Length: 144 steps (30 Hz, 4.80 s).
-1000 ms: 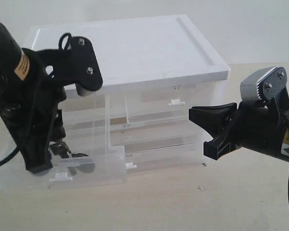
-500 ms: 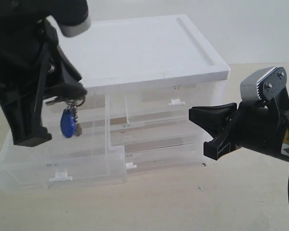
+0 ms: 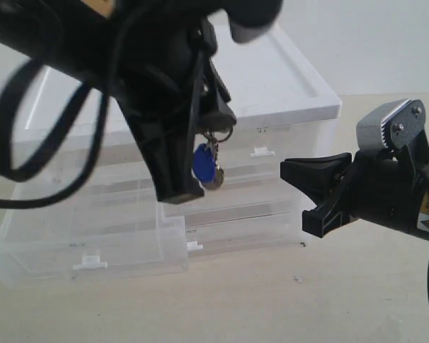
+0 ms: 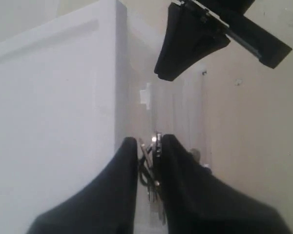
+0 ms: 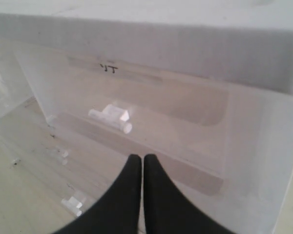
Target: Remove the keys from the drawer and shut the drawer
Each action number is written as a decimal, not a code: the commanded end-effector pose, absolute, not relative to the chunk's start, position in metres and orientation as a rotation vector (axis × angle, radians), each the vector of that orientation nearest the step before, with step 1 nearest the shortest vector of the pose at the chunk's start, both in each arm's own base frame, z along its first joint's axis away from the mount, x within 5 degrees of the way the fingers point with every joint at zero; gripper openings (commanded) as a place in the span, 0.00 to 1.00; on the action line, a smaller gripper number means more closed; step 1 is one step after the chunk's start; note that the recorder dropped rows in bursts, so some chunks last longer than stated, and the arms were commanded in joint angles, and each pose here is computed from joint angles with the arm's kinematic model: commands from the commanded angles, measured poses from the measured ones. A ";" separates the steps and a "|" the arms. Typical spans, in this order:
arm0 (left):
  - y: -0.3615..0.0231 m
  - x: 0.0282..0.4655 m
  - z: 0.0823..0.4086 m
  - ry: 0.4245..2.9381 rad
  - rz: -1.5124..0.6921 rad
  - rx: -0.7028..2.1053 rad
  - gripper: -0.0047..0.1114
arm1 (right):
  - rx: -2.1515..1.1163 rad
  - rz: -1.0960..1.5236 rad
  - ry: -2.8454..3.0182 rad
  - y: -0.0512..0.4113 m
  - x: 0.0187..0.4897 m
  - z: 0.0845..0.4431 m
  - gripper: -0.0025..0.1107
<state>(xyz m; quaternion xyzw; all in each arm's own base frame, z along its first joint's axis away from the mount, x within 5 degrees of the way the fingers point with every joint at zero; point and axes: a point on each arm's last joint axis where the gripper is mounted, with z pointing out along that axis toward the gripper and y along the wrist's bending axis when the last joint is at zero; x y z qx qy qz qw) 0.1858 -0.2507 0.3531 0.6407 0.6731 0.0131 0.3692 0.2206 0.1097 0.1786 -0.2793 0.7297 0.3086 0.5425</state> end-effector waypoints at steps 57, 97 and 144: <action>-0.224 0.083 0.315 2.089 -0.084 1.696 0.08 | -0.668 0.748 1.744 0.110 0.220 0.178 0.02; -0.153 0.169 0.242 2.051 0.461 0.945 0.08 | -0.694 0.786 1.740 0.112 0.218 0.178 0.02; -0.041 0.137 0.262 1.722 -0.103 -0.138 0.08 | -0.239 0.300 1.938 0.072 0.254 0.207 0.02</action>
